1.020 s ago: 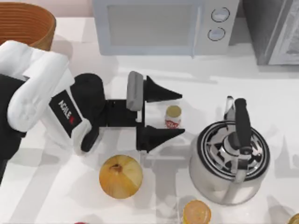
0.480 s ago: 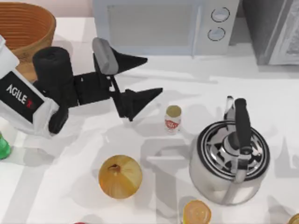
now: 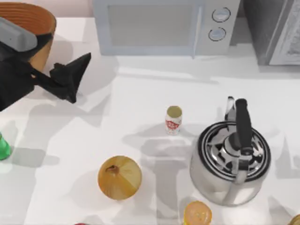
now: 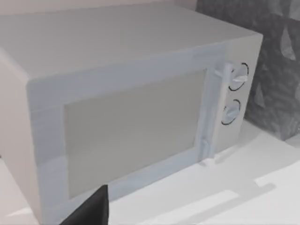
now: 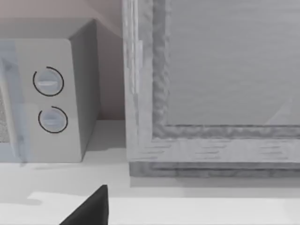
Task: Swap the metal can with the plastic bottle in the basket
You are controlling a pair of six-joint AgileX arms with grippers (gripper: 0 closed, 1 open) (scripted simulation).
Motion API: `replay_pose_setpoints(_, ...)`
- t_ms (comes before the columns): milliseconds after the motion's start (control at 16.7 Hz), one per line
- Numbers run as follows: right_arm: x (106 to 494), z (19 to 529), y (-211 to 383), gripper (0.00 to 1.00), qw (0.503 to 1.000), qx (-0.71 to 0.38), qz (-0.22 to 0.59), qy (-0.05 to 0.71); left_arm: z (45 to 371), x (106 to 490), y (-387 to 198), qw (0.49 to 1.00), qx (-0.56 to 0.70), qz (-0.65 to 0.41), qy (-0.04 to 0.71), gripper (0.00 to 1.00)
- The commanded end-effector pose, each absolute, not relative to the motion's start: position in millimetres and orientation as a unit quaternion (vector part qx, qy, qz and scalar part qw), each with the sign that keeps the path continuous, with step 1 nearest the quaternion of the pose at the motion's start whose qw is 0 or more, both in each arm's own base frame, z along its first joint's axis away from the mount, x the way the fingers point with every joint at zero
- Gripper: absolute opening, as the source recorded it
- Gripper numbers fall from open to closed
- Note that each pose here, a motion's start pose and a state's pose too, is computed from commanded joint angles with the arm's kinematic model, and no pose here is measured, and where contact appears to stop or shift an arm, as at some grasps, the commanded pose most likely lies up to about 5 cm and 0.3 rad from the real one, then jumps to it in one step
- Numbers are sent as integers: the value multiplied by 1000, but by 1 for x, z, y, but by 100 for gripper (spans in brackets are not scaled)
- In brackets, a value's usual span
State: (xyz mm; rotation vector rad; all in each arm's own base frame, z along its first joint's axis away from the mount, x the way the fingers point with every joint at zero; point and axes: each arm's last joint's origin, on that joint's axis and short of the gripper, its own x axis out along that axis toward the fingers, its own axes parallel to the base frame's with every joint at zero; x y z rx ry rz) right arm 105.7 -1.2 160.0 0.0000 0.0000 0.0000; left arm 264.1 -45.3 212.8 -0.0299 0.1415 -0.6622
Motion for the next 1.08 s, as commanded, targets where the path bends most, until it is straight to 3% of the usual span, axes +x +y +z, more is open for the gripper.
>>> replay_pose_setpoints(180,106,160,-1,100,1000,0,0,0,221,200,-25,972,-13,-227,61,100)
replay_pose_setpoints(480,106,160,-1,100,1000,0,0,0,193,129,-8,995,-5,-93,30,100)
replay_pose_setpoints(780,106,160,-1,100,1000,0,0,0,165,108,-2,1000,-1,-15,6,100)
replay_pose_setpoints(1080,106,160,-1,100,1000,0,0,0,160,106,-1,1000,0,0,0,100)
